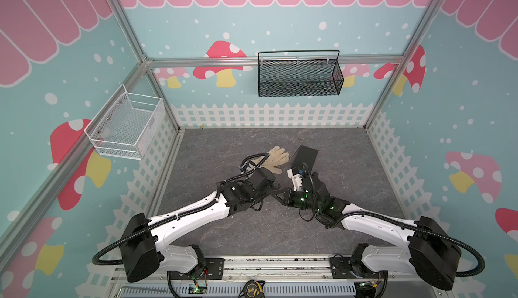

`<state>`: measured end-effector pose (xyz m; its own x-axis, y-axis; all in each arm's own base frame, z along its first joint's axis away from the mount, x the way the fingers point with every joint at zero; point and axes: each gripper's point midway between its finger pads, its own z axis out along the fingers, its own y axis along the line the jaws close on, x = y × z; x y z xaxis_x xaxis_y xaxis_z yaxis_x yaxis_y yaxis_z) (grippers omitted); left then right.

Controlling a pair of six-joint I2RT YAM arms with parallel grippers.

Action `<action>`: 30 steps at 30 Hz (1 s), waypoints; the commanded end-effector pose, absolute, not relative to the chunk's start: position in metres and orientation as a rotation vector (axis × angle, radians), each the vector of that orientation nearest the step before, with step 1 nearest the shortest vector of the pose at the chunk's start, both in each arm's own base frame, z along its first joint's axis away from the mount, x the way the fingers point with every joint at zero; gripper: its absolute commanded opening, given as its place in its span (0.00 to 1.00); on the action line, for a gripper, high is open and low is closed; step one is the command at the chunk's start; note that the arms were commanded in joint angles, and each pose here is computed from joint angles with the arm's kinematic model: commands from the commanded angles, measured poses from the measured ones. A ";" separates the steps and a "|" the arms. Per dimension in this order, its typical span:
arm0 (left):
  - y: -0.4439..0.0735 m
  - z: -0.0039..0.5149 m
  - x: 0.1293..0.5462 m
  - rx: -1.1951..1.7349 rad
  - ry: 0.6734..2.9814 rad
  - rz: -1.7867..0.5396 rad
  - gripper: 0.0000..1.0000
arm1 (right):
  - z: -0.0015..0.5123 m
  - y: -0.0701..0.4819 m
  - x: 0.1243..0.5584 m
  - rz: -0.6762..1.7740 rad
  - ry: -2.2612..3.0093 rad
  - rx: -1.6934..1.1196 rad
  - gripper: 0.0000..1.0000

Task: Unlock with the key
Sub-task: 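Bring the key in the right gripper to the padlock's keyhole under the left gripper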

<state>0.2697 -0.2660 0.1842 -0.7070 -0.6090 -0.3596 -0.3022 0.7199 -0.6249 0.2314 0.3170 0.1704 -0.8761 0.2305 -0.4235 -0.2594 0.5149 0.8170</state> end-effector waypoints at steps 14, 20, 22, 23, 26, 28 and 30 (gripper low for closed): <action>-0.264 0.192 0.278 -0.710 2.322 -0.712 0.00 | 0.188 0.329 0.236 1.417 2.202 -0.026 0.00; -0.265 0.194 0.279 -0.703 2.318 -0.722 0.00 | 0.184 0.332 0.238 1.400 2.218 -0.026 0.00; -0.268 0.197 0.279 -0.704 2.316 -0.747 0.00 | 0.180 0.330 0.240 1.391 2.228 -0.004 0.00; -0.268 0.197 0.279 -0.703 2.317 -0.753 0.00 | 0.180 0.331 0.239 1.398 2.225 -0.006 0.00; -0.268 0.198 0.278 -0.707 2.316 -0.764 0.00 | 0.181 0.332 0.242 1.398 2.222 0.008 0.00; -0.268 0.199 0.278 -0.706 2.310 -0.772 0.00 | 0.183 0.330 0.243 1.395 2.208 0.023 0.00; -0.271 0.197 0.274 -0.693 2.333 -0.787 0.00 | 0.190 0.328 0.245 1.394 2.183 0.022 0.00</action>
<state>0.2732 -0.2639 0.1845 -0.6963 -0.6178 -0.3654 -0.3076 0.7168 -0.6257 0.2379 0.3259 0.1719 -0.8743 0.2470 -0.4178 -0.2603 0.4880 0.8331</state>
